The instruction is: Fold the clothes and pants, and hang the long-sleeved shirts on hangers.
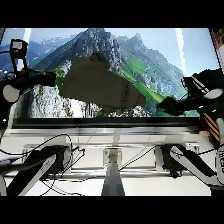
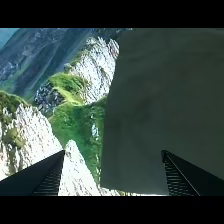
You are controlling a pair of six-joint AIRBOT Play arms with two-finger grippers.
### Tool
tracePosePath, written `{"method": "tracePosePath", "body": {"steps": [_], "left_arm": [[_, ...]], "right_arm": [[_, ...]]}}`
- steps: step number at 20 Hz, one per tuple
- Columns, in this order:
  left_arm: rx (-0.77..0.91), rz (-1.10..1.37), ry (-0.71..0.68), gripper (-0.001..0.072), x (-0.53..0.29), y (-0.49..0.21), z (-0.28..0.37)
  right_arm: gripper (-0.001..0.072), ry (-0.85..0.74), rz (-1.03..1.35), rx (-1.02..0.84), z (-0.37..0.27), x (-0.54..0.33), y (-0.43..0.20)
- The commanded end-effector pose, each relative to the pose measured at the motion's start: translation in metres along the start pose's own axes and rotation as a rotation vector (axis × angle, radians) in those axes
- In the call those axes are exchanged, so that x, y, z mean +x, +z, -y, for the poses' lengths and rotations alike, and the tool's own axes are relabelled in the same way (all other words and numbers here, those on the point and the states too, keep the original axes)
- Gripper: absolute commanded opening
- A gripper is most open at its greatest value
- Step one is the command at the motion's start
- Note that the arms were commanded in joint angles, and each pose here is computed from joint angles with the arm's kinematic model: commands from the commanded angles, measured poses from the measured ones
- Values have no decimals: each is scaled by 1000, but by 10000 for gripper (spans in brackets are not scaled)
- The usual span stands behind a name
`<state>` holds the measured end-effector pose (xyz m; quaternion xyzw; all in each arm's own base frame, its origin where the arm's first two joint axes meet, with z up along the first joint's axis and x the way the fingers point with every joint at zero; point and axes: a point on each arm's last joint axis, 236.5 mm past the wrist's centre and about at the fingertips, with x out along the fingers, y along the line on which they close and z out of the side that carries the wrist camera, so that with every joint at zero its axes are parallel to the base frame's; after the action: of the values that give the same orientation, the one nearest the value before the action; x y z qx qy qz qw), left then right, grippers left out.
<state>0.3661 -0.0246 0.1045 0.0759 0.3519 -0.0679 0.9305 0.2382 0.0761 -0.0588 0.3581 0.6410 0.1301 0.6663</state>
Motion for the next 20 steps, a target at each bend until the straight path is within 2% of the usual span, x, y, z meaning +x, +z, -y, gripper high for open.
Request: {"method": "tracePosePath", "body": {"steps": [1,7,8,16,17,18,19,20], "left_arm": [[18,14,11,697,-4,4,-2],[16,14,9,697,-4,3,-2],[16,14,9,697,-4,3,-2],[14,-25,3,696,8,-5,-1],[17,-41,4,670,13,-8,-2],[17,-58,13,535,18,-12,-4],[21,-75,21,367,23,-16,-6],[24,-90,26,263,27,-19,-8]], "right_arm": [[590,137,135,191,-14,48,5],[586,126,222,223,-26,75,27],[550,122,220,195,-26,76,29],[547,184,203,34,-61,63,39],[547,200,176,2,-66,63,33],[546,215,149,-8,-70,63,27],[516,229,121,-21,-73,63,20],[469,243,94,-43,-77,63,13]]}}
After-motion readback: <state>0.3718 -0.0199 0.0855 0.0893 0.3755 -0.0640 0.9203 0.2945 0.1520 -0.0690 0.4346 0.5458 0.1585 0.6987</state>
